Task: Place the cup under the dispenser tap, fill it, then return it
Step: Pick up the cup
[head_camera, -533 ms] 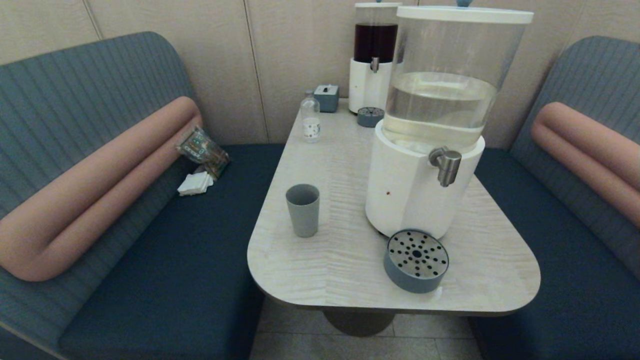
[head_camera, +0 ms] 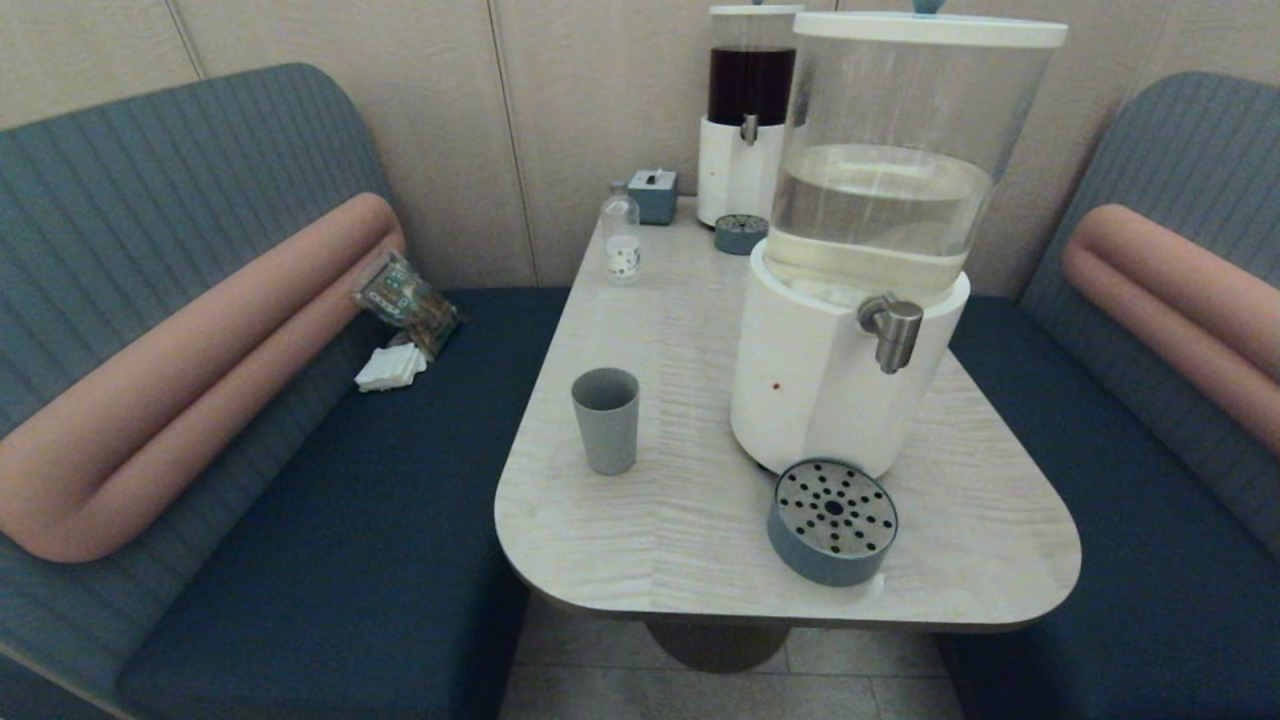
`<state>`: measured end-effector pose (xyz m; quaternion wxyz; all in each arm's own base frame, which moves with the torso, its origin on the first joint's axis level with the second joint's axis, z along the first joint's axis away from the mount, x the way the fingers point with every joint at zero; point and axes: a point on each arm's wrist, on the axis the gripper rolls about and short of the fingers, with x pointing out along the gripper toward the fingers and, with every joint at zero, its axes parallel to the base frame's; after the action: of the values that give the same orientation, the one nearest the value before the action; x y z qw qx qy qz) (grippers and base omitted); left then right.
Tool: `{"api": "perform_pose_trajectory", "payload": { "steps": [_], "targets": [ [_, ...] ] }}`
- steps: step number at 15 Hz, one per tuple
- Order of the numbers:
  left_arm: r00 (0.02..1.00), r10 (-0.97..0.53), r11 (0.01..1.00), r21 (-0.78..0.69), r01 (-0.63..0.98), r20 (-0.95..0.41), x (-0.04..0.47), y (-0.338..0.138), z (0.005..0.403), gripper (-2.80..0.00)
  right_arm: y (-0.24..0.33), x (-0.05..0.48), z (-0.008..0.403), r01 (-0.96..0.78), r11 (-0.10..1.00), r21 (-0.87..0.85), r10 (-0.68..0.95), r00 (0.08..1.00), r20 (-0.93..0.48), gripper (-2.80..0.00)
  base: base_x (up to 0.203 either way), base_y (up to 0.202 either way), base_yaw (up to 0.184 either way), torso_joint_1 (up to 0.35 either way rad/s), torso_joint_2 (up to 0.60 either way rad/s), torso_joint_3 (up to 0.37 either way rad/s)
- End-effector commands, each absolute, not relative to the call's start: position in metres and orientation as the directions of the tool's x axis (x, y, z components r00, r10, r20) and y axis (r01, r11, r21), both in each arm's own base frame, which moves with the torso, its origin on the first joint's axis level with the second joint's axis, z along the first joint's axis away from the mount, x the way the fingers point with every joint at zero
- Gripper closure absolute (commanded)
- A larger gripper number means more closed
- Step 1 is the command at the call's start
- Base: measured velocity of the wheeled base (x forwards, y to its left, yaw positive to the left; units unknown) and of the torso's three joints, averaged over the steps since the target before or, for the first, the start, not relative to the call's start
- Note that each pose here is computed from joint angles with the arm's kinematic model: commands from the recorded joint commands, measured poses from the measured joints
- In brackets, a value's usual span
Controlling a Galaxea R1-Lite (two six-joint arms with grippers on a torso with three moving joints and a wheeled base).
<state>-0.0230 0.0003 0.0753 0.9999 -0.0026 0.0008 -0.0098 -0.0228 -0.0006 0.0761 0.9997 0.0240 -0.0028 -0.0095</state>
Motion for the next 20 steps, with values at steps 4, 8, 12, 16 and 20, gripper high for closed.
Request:
{"api": "perform_pose_trajectory", "payload": {
  "steps": [4,8,12,16,20],
  "targets": [
    [1.0,-0.02,1.0,-0.002,0.02,-0.001,-0.023,0.0,0.075,0.0,-0.001,-0.023,0.076,0.018,0.999,0.048,-0.018,1.0,0.005,0.0,0.0,0.0,0.0,0.0,0.0,0.0],
    [0.997,-0.022,1.0,-0.008,0.023,0.07,-0.03,0.0,0.1,0.0,-0.001,-0.023,0.076,0.018,0.999,0.048,-0.018,1.0,0.005,0.0,0.0,0.0,0.0,0.0,0.0,0.0],
    [0.992,-0.105,0.994,-0.034,0.107,0.076,-0.021,-0.001,0.178,0.0,-0.001,-0.023,0.076,0.018,0.999,0.048,-0.018,1.0,0.005,0.0,0.0,0.0,0.0,0.0,0.0,0.0],
    [0.985,-0.163,0.979,-0.131,0.155,-0.049,0.049,-0.004,0.234,0.0,-0.001,-0.023,0.076,0.018,0.999,0.048,-0.018,1.0,0.005,0.0,0.0,0.0,0.0,0.0,0.0,0.0],
    [0.939,-0.337,0.936,-0.129,0.327,-0.069,0.136,-0.011,0.242,0.0,-0.001,-0.023,0.076,0.018,0.999,0.048,-0.018,1.0,0.005,0.0,0.0,0.0,0.0,0.0,0.0,0.0]
  ]
}}
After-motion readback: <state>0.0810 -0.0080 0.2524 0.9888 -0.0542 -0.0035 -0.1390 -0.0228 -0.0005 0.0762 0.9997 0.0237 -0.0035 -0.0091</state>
